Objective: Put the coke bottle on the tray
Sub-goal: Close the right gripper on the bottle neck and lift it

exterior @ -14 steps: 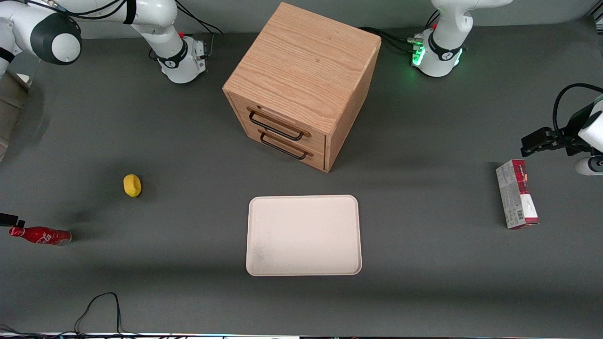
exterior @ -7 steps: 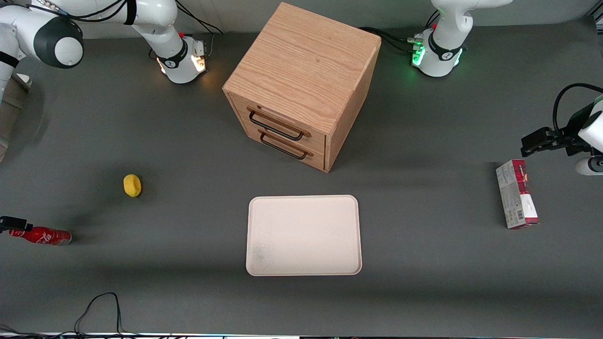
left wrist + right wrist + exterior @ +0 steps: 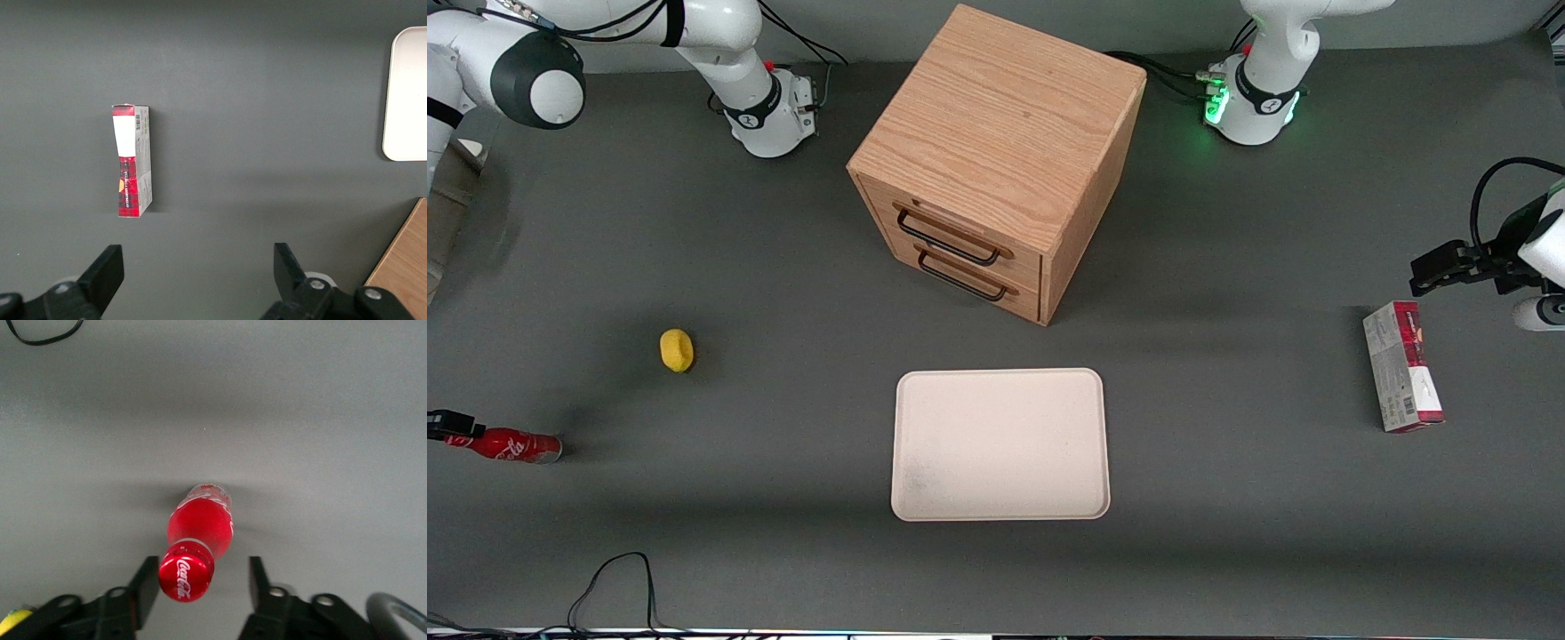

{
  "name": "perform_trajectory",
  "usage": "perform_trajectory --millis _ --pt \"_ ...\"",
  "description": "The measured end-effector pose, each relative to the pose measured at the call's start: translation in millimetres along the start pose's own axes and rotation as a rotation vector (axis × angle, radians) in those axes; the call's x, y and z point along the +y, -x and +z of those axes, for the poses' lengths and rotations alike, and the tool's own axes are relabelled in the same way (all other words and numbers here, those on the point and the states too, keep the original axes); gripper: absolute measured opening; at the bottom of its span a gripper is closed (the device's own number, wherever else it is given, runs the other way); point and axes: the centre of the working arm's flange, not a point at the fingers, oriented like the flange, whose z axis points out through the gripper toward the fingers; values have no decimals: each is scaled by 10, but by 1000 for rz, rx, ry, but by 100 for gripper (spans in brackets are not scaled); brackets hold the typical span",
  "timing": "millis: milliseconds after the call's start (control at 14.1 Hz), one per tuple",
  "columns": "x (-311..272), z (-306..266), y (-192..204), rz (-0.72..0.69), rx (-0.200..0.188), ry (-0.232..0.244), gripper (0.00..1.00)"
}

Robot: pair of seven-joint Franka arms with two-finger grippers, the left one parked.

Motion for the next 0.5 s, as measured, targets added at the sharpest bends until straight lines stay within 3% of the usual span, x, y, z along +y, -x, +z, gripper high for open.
perform_trajectory --millis 142,497 --pt "-4 -1 -3 -1 1 -1 31" --pt "-6 0 -4 -2 1 -1 32"
